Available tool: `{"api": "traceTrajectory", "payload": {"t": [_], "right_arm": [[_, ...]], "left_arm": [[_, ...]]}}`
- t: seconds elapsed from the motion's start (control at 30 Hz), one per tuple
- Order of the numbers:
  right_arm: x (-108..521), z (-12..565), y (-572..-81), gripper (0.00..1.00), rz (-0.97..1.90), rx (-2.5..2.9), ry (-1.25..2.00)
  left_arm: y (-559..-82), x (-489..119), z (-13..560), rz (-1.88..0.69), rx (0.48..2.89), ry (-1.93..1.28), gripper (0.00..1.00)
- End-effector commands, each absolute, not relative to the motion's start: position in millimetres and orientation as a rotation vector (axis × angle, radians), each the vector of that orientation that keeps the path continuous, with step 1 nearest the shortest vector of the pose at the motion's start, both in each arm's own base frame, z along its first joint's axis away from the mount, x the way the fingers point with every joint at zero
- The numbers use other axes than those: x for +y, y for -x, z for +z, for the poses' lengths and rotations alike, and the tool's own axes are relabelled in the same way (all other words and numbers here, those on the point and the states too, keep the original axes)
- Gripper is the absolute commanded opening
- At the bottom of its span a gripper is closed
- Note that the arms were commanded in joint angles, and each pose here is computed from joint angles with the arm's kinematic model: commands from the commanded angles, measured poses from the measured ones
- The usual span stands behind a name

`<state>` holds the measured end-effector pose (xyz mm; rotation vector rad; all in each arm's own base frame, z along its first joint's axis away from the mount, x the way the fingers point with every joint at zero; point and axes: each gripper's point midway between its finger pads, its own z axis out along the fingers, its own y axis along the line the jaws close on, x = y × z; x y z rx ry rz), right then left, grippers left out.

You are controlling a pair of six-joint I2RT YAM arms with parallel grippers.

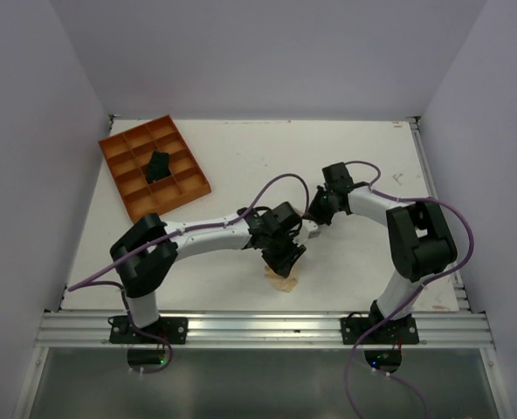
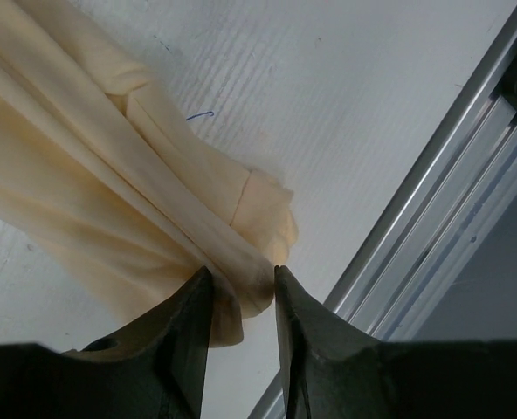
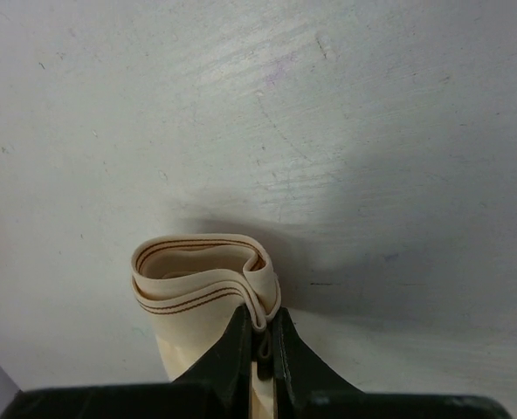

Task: Roll the underwear
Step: Fold the underwear

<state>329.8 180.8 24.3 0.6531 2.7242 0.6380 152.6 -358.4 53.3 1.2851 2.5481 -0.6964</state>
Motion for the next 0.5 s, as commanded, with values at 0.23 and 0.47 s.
{"api": "traceTrajectory", "payload": {"t": [0.23, 0.47], "right_arm": [[191.3, 19.9, -334.9, 0.00, 0.737, 2.730, -0.450], [195.9, 17.9, -334.4, 0.00, 0.772, 2.744, -0.393]], "left_arm": [[-175.5, -392.7, 143.1, -0.767, 2.380, -1.212, 0.47], [-192.3, -365.6, 142.0, -0.684, 2.425, -1.176, 0.52]]}}
